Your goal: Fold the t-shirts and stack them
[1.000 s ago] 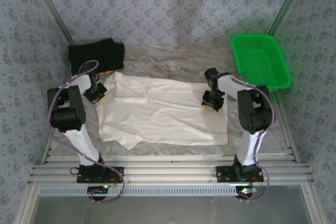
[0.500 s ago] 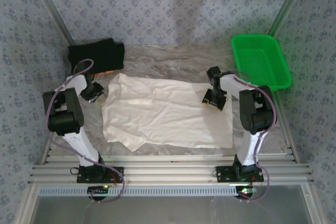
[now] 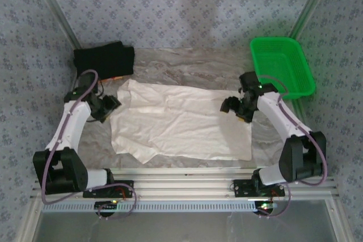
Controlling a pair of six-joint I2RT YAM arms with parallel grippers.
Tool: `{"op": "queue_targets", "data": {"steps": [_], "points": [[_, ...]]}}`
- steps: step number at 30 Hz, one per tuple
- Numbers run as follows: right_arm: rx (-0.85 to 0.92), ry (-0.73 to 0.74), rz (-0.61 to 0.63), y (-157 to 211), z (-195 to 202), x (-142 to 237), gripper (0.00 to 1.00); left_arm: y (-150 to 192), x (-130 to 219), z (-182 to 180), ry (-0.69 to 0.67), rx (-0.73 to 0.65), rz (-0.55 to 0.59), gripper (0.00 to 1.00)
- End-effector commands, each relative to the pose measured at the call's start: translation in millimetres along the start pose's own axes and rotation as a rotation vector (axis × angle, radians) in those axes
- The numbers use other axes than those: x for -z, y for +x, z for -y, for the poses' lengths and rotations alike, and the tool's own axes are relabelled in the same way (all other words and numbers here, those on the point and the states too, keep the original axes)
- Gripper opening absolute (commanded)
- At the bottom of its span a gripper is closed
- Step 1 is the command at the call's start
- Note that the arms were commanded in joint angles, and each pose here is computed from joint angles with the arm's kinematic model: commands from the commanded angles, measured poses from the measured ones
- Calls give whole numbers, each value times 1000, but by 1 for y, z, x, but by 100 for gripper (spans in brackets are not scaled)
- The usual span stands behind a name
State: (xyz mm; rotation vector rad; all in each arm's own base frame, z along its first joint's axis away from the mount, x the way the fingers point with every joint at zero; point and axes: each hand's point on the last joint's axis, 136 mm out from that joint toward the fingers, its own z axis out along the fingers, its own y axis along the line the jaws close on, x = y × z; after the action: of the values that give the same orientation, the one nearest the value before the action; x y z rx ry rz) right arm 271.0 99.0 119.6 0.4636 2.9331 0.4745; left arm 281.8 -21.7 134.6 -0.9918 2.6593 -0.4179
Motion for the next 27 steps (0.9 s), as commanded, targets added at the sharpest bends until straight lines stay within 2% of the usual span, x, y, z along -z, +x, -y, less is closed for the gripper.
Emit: {"op": "queue_targets", "data": {"steps": [1, 5, 8, 16, 19, 27], "points": [[-40, 1, -206, 65, 20, 0, 80, 59, 3, -31, -78, 76, -158, 59], [-74, 1, -258, 98, 35, 1, 81, 91, 4, -57, -129, 138, -192, 60], [-94, -6, -270, 111, 43, -2, 83, 100, -6, -68, -145, 190, -201, 60], [-89, -36, -287, 120, 48, -6, 84, 82, -43, -89, -143, 328, -138, 59], [-96, -43, -284, 123, 50, -5, 84, 70, -50, -91, -113, 339, -99, 57], [-114, -49, -279, 125, 54, -6, 83, 62, -65, -80, -28, 307, -82, 47]]}}
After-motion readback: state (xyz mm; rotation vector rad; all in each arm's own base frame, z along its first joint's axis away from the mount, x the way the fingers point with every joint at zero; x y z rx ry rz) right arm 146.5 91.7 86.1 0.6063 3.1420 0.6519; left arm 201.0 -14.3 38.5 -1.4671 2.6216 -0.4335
